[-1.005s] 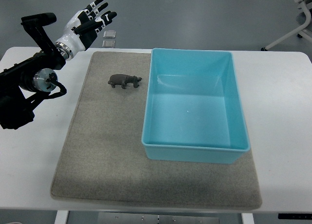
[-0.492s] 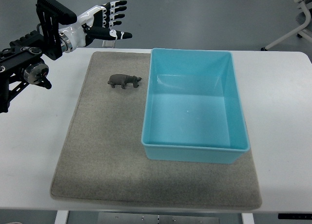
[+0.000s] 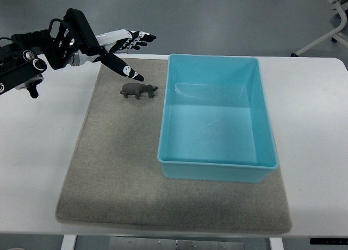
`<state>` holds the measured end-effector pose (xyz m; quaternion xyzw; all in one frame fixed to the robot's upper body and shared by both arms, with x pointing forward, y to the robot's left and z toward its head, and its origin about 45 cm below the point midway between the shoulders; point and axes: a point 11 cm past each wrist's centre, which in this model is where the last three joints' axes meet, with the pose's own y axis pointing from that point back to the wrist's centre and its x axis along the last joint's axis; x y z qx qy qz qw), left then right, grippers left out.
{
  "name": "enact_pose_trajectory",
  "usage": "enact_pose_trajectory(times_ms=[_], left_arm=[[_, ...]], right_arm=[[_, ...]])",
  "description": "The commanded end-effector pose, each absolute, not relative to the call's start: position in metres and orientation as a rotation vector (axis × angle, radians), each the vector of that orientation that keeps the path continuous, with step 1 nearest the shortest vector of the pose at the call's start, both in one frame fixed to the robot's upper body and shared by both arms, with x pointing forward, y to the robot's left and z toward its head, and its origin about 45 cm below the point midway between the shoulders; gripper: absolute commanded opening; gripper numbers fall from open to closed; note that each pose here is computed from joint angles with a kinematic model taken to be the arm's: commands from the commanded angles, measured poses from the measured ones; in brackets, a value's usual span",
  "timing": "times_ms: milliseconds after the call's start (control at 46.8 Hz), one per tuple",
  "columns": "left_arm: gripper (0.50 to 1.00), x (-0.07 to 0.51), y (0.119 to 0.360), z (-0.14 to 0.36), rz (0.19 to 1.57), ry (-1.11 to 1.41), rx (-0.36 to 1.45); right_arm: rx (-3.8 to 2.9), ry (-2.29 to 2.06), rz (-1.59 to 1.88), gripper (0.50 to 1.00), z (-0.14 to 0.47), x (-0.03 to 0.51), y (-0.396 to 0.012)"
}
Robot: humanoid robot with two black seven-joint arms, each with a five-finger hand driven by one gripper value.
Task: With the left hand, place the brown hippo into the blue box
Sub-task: 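Swing the left hand out over the brown hippo, fingers pointing down, then lower the left hand onto the brown hippo and close fingers around it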
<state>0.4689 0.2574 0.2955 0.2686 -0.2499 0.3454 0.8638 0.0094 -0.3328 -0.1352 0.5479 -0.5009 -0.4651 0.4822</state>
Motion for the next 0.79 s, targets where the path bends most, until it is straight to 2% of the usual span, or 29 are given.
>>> enact_pose_trajectory(times_ms=[0, 428, 770], left_arm=[[0.994, 0.466, 0.255, 0.293, 0.676, -0.585, 0.616], [0.994, 0.461, 0.246, 0.287, 0.458, -0.906, 0.854], [0.994, 0.465, 0.257, 0.276, 0.44, -1.014, 0.946]], right_arm=[[1.335, -1.222, -1.134, 0.936, -0.135, 0.009, -0.333], [1.335, -1.221, -1.134, 0.936, -0.135, 0.009, -0.333], [1.335, -1.221, -1.134, 0.936, -0.135, 0.009, -0.333]])
